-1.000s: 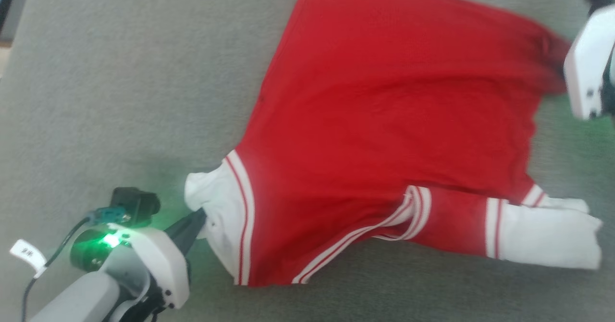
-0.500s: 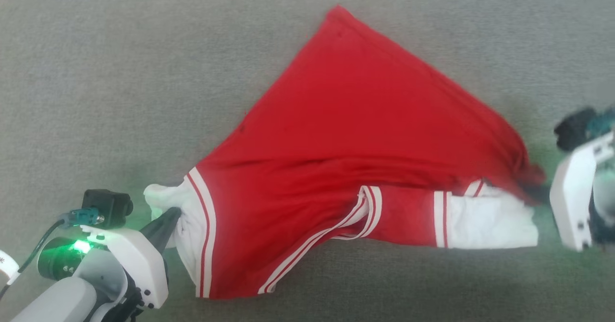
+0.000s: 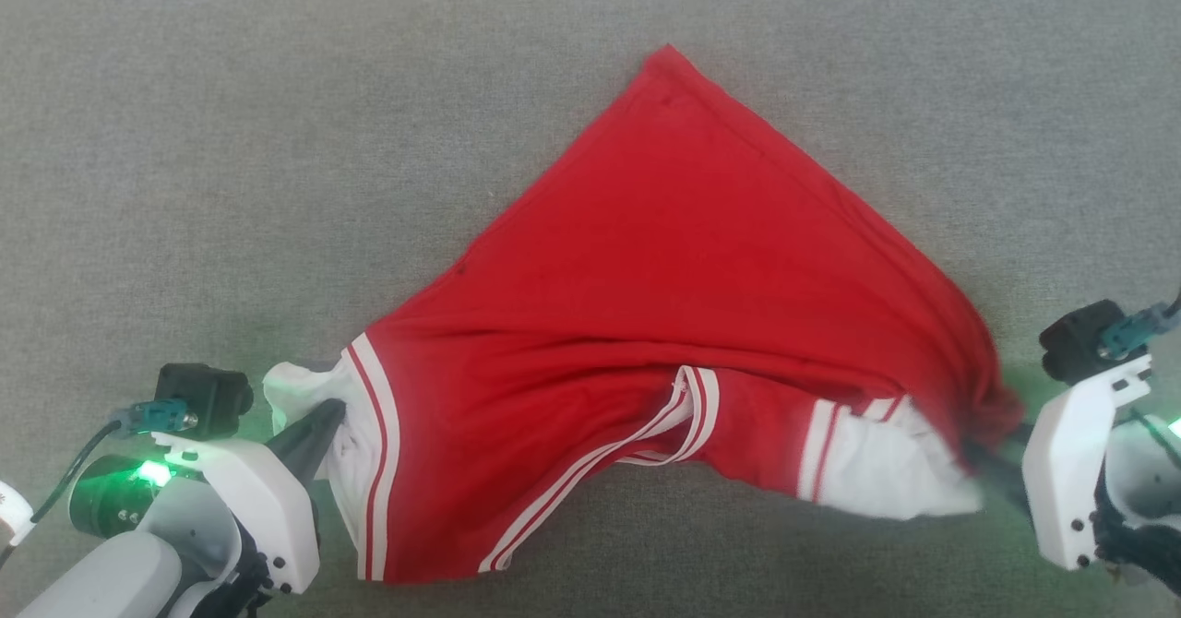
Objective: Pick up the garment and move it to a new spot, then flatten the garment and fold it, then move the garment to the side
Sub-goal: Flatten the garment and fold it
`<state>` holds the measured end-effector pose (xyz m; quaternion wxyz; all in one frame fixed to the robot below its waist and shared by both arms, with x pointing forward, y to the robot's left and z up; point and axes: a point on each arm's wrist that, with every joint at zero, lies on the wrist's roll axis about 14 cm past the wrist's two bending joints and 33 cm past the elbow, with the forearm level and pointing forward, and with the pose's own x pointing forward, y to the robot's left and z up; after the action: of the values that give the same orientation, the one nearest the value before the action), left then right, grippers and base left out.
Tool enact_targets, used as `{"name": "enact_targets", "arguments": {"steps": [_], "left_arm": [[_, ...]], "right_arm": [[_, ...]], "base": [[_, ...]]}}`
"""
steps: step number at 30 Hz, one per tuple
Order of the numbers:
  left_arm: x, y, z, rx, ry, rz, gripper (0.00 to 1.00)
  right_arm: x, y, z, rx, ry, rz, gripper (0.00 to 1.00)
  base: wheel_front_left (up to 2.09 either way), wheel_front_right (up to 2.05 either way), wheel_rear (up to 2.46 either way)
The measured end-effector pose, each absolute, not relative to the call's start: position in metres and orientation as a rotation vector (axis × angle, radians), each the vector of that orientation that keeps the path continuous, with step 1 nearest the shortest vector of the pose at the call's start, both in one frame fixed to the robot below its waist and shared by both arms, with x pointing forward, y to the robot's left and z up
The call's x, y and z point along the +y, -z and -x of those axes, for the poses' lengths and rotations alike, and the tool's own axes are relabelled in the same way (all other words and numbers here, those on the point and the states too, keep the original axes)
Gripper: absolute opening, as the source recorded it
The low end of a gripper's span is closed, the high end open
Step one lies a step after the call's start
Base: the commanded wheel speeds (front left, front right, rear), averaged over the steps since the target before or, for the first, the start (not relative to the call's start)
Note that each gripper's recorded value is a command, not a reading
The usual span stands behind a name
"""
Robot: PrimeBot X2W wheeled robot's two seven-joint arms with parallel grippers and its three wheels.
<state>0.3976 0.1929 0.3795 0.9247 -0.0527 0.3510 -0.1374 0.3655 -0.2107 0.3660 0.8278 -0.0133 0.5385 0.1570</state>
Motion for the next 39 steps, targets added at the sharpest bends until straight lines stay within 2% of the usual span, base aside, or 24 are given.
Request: {"name": "enact_targets", "arguments": {"steps": [6,10,18,24,31,34,39], "left_arm": [[0.19,-0.382,-0.396,0.714,0.29,0.111,0.0],[0.189,-0.383,-0.392,0.711,0.291,0.119,0.0],[0.187,-0.387,-0.386,0.702,0.283,0.14,0.0],[0.19,-0.386,-0.381,0.702,0.264,0.159,0.0],[0.192,-0.383,-0.377,0.703,0.246,0.181,0.0],[0.194,-0.381,-0.377,0.7,0.232,0.194,0.0],[0.195,-0.378,-0.377,0.702,0.219,0.207,0.0]], "right_arm": [[-0.21,-0.387,-0.371,1.07,-0.318,0.022,1.0],[-0.207,-0.418,-0.392,0.953,-0.325,0.051,1.0],[-0.159,-0.48,-0.462,0.64,-0.449,0.133,1.0],[-0.116,-0.488,-0.516,0.523,-0.539,0.178,1.0],[-0.07,-0.467,-0.565,0.543,-0.61,0.24,1.0],[-0.053,-0.446,-0.583,0.614,-0.632,0.28,1.0],[-0.036,-0.417,-0.593,0.733,-0.657,0.334,1.0]], "base": [[0.0,0.0,0.0],[0.0,0.0,0.0],[0.0,0.0,0.0],[0.0,0.0,0.0],[0.0,0.0,0.0],[0.0,0.0,0.0],[0.0,0.0,0.0]]}}
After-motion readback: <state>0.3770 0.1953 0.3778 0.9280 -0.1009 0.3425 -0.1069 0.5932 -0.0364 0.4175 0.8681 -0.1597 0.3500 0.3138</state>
